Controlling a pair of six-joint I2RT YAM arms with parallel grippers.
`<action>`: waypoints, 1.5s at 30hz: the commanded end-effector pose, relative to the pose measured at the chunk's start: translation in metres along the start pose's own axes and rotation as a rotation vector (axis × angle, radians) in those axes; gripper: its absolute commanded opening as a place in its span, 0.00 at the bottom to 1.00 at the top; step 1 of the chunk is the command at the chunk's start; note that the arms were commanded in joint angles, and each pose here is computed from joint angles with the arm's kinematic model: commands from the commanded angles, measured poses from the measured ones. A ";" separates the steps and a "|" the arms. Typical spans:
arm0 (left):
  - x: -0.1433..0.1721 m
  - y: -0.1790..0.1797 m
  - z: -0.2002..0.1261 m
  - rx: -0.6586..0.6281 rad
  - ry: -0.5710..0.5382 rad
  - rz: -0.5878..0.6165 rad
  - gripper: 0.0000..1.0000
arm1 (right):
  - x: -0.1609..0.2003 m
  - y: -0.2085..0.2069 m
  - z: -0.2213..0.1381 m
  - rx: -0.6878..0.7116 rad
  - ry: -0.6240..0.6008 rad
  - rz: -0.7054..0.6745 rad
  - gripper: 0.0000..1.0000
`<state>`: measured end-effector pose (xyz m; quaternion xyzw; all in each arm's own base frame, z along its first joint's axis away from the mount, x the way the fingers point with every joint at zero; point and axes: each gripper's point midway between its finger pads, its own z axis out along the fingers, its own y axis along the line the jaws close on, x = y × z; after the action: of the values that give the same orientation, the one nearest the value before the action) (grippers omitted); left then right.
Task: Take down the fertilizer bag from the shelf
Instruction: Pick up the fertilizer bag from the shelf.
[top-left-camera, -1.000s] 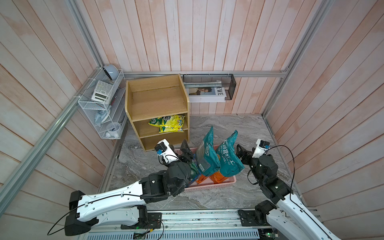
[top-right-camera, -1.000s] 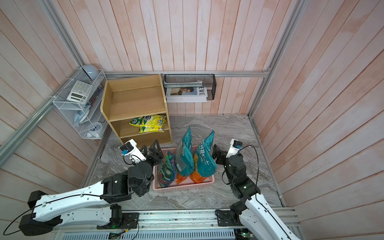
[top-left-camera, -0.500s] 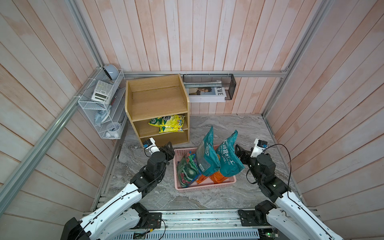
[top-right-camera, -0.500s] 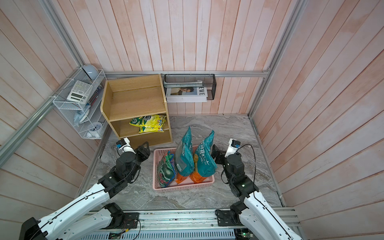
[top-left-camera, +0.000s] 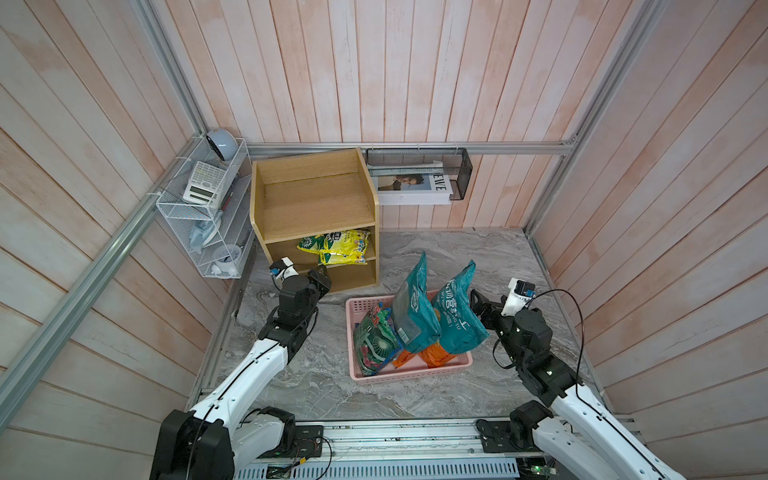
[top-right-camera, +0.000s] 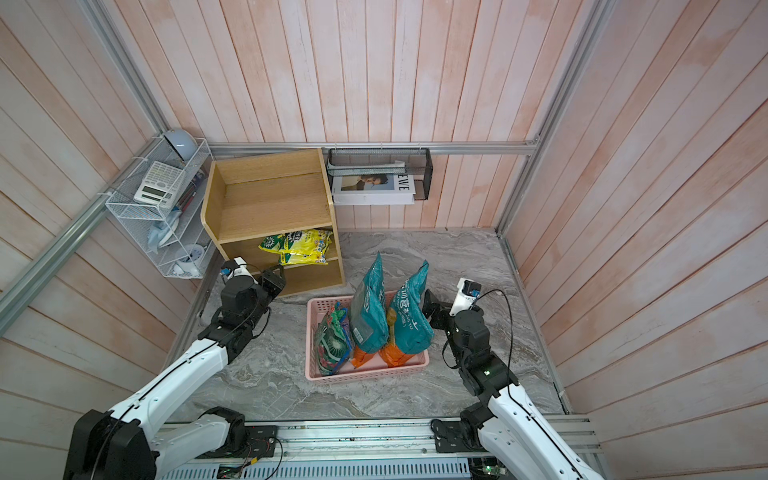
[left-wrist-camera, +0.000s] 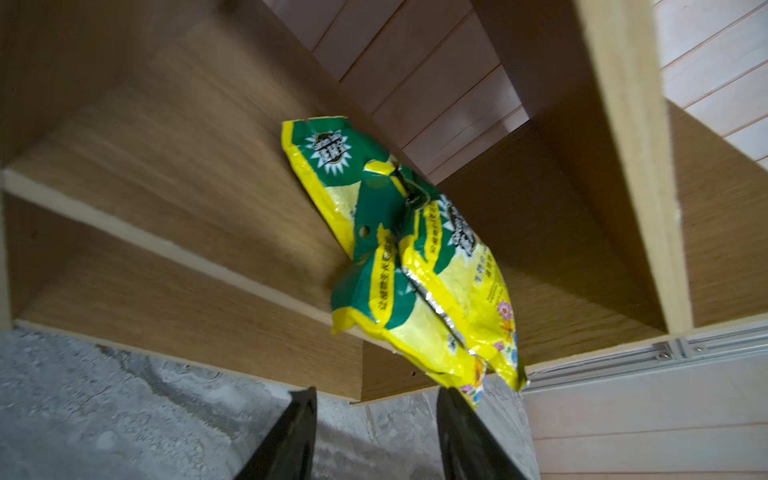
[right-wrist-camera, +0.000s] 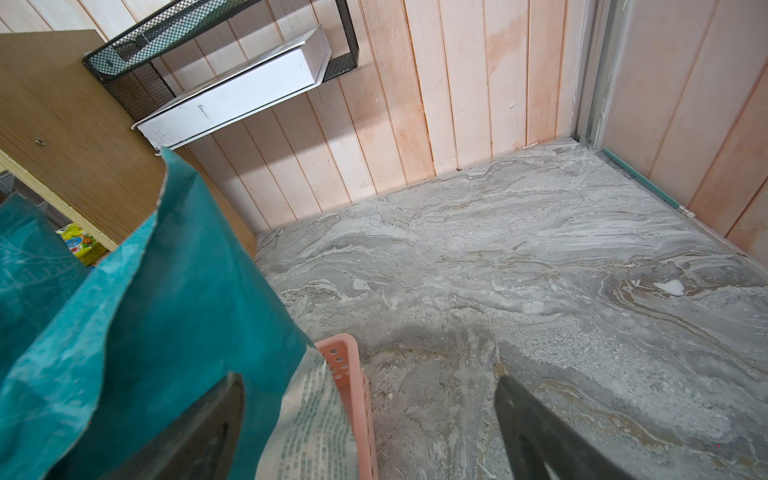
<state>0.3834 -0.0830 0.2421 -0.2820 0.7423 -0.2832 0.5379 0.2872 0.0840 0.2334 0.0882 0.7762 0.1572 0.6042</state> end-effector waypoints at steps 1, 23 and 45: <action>-0.020 -0.028 0.004 0.063 -0.020 0.030 0.51 | 0.002 0.004 0.000 -0.020 -0.001 -0.011 0.98; -0.029 -0.017 0.050 0.012 0.011 0.010 0.57 | 0.002 0.004 0.001 -0.023 -0.001 -0.010 0.98; -0.060 -0.006 0.029 -0.112 -0.104 0.086 0.55 | 0.004 0.004 0.004 -0.019 0.007 -0.015 0.98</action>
<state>0.4322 -0.0616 0.2290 -0.3000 0.7772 -0.2115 0.5111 0.2896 0.0855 0.2298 0.0869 0.7798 0.1550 0.6003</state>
